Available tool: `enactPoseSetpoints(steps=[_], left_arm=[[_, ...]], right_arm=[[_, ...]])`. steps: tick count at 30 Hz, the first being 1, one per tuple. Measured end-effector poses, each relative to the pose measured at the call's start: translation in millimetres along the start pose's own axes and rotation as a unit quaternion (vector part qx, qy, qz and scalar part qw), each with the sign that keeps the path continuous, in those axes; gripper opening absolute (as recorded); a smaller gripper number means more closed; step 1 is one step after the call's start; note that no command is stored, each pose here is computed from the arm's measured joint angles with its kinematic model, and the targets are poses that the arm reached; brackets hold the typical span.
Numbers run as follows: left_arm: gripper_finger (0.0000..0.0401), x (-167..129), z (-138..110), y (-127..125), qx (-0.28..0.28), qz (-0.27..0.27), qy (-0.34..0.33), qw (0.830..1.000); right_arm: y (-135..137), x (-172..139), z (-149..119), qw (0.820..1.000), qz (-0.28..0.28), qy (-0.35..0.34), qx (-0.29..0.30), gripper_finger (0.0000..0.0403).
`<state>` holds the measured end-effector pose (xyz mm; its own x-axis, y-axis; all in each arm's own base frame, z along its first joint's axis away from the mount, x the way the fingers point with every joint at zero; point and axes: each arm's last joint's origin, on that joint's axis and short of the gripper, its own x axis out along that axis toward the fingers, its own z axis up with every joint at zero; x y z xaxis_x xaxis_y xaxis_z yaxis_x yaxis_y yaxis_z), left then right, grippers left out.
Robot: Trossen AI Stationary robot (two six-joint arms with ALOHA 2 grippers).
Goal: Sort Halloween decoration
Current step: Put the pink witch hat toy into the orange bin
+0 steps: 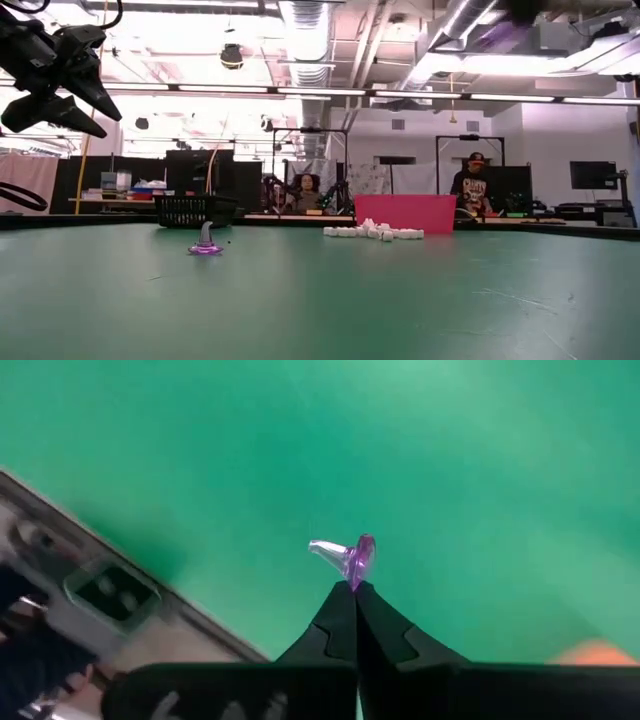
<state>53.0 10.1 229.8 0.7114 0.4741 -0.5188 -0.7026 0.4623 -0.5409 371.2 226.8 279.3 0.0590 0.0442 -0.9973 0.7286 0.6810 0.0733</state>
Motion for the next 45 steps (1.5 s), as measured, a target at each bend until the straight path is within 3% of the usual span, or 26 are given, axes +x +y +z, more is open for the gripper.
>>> enactPoseSetpoints(steps=[8,16,21,24,31,39,45], left_arm=[[0.0183,0,0,0,0.0,0.0,0.0,1.0],[0.0183,0,0,0,0.0,0.0,0.0,1.0],[0.0183,0,0,0,0.0,0.0,0.0,1.0],[0.0183,0,0,0,0.0,0.0,0.0,1.0],[0.0183,0,0,0,0.0,0.0,0.0,1.0],[0.0183,0,0,0,0.0,0.0,-0.001,1.0],[0.0183,0,0,0,-0.011,0.002,-0.004,1.0]], right_arm=[[-31,-38,-41,1.0,0.0,0.014,0.026,0.0014],[-93,-57,-97,0.99,-0.013,0.016,0.141,0.0014],[-123,-46,-134,0.978,0.007,0.028,0.208,0.0014],[-129,-31,-149,0.975,0.019,0.053,0.214,0.0014],[-136,-5,-157,0.976,-0.014,0.076,0.203,0.003],[-150,-14,-160,0.977,-0.037,0.09,0.189,0.0043],[-162,-23,-159,0.977,-0.053,0.09,0.183,0.0077]])
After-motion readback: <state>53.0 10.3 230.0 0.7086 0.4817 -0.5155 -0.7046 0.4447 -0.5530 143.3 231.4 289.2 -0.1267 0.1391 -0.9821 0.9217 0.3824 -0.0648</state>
